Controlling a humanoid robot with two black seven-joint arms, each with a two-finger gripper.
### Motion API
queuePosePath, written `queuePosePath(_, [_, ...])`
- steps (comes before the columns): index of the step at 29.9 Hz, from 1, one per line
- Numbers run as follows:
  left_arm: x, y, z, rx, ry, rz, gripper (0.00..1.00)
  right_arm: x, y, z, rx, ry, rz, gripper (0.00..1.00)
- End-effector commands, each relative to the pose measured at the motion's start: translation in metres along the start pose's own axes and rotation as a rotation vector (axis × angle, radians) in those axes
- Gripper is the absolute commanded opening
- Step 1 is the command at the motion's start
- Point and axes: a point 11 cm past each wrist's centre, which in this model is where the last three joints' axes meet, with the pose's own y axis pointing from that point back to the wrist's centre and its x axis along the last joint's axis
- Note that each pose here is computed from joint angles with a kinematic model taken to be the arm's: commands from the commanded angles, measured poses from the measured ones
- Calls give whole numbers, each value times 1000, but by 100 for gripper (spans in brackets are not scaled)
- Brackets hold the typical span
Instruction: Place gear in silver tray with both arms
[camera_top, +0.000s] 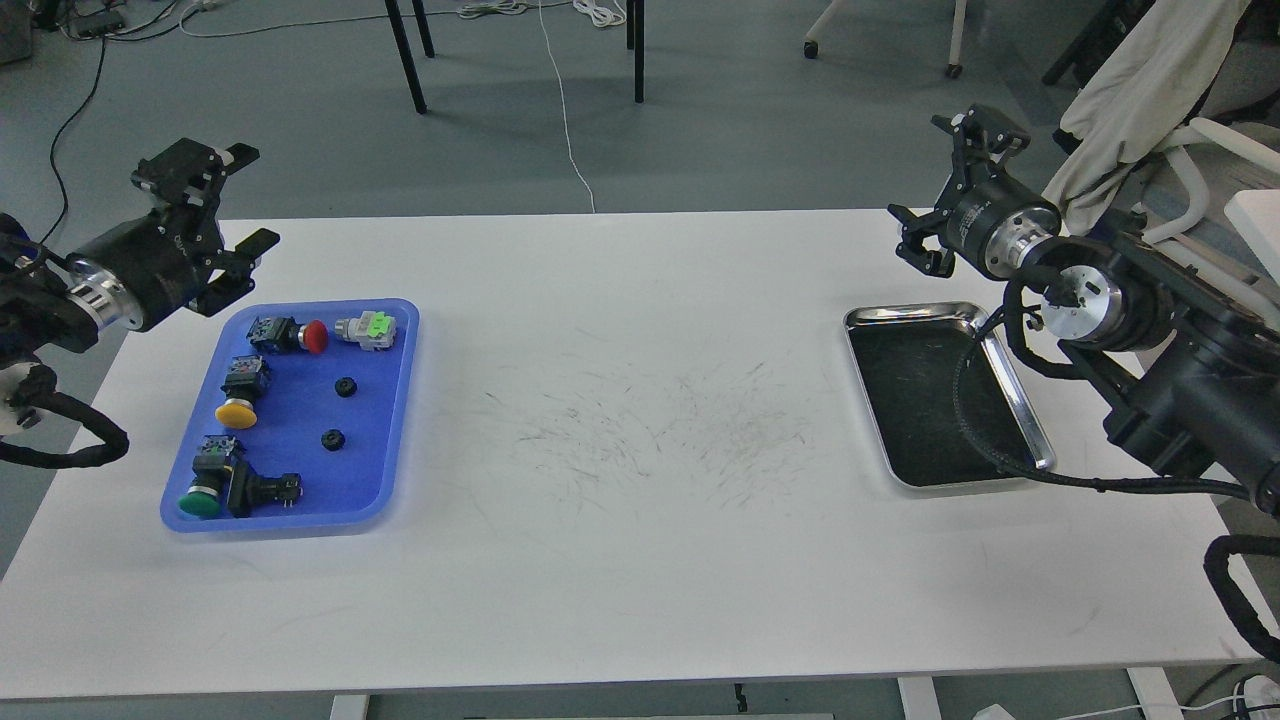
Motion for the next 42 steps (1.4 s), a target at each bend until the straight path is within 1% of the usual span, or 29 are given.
queuePosePath(1, [-8,7,14,21,-107,-77,99,0,0,0,-1,1,-1,99])
queuePosePath(4, [6,28,38,36,-227,-85,99,4,2,-3,3,5,5,99])
queuePosePath(7, [5,26,42,52,-315,-87,99,5,2,-3,4,7,8,99])
queuePosePath(10, [12,27,56,32,-367,-46,99,6,3,-3,2,7,10,99])
queuePosePath(16, [5,28,54,37,-374,-70,98,6,2,-3,2,10,12,99])
queuePosePath(19, [0,27,53,45,-411,-96,98,6,2,-3,2,10,12,99])
queuePosePath(24, [-8,24,40,142,-683,-197,98,7,3,-3,0,14,13,99])
queuePosePath(27, [-22,17,43,146,-786,-262,99,8,3,-4,1,16,16,99])
queuePosePath(30, [-22,17,42,159,-831,-284,99,8,3,-3,0,18,16,99])
queuePosePath(32, [-33,14,43,131,-862,-324,99,9,3,-4,2,16,17,99])
queuePosePath(38, [-60,-1,19,154,-1022,-439,97,14,5,-8,6,23,27,99])
queuePosePath(42, [-67,-4,1,173,-1112,-474,93,16,6,-9,7,25,31,99])
